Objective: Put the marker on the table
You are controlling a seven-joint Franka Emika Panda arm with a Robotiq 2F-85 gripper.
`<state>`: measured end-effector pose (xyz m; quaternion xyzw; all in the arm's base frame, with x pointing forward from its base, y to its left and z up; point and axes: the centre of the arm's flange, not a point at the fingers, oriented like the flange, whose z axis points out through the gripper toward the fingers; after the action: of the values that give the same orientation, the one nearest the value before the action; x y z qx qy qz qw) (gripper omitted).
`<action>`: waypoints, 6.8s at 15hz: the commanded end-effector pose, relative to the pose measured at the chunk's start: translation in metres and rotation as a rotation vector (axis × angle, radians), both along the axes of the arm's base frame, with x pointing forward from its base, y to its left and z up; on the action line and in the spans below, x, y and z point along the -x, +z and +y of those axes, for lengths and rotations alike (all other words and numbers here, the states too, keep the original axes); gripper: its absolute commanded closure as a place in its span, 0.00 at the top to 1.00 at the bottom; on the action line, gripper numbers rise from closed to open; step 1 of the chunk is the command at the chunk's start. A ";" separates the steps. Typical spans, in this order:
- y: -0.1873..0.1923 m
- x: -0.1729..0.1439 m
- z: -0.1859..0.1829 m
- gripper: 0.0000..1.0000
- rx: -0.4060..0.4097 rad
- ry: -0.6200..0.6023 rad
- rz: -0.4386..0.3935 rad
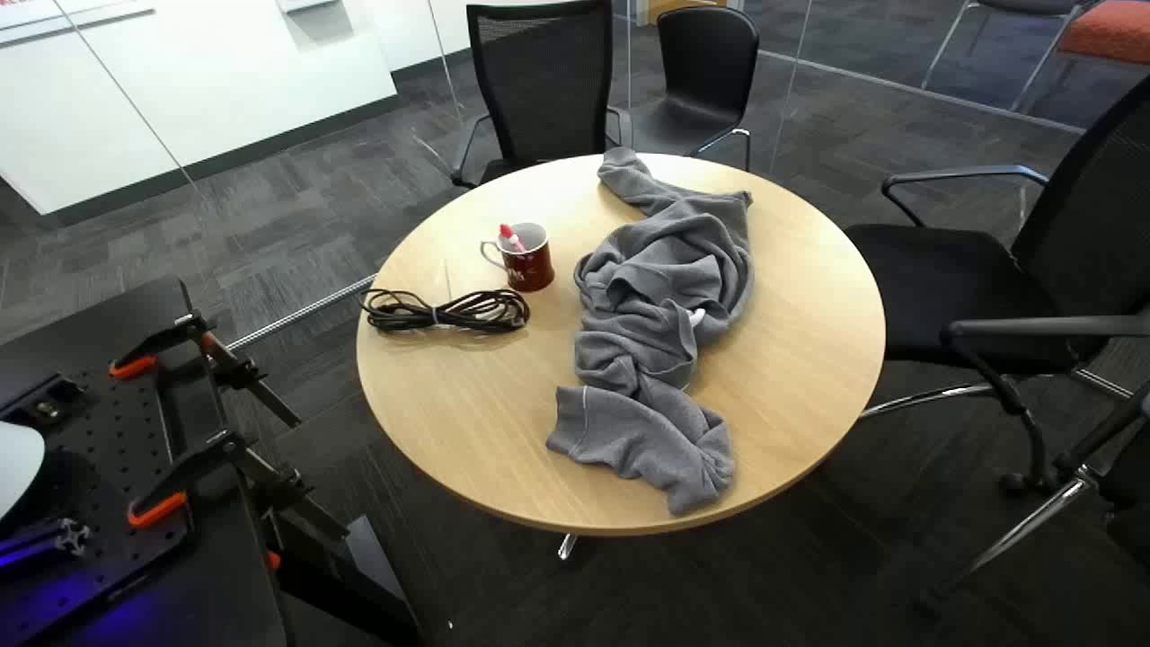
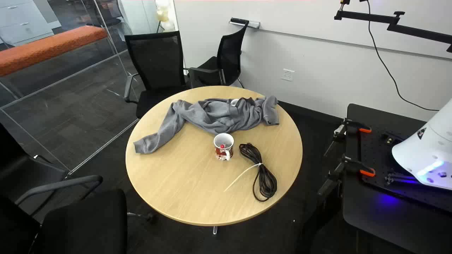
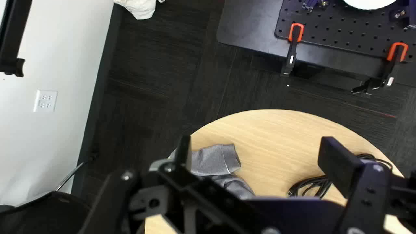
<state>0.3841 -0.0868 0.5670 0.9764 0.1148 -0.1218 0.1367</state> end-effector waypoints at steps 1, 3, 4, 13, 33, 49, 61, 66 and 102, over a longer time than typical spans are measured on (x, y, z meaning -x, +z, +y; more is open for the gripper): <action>0.000 0.000 0.000 1.00 0.000 0.000 0.000; 0.000 0.000 0.000 1.00 0.000 0.000 0.000; 0.000 0.000 0.000 1.00 0.000 0.000 0.000; 0.005 -0.028 0.016 1.00 -0.009 0.038 -0.058; -0.111 -0.206 0.086 1.00 -0.306 0.096 -0.337; -0.231 -0.246 0.123 1.00 -0.313 0.884 -0.172; -0.275 -0.246 0.143 1.00 -0.467 1.086 -0.128; -0.275 -0.246 0.143 1.00 -0.467 1.086 -0.128; -0.486 -0.284 0.173 1.00 -0.527 1.505 -0.022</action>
<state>0.6602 0.0865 0.0917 0.6485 0.7587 0.0452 -0.0431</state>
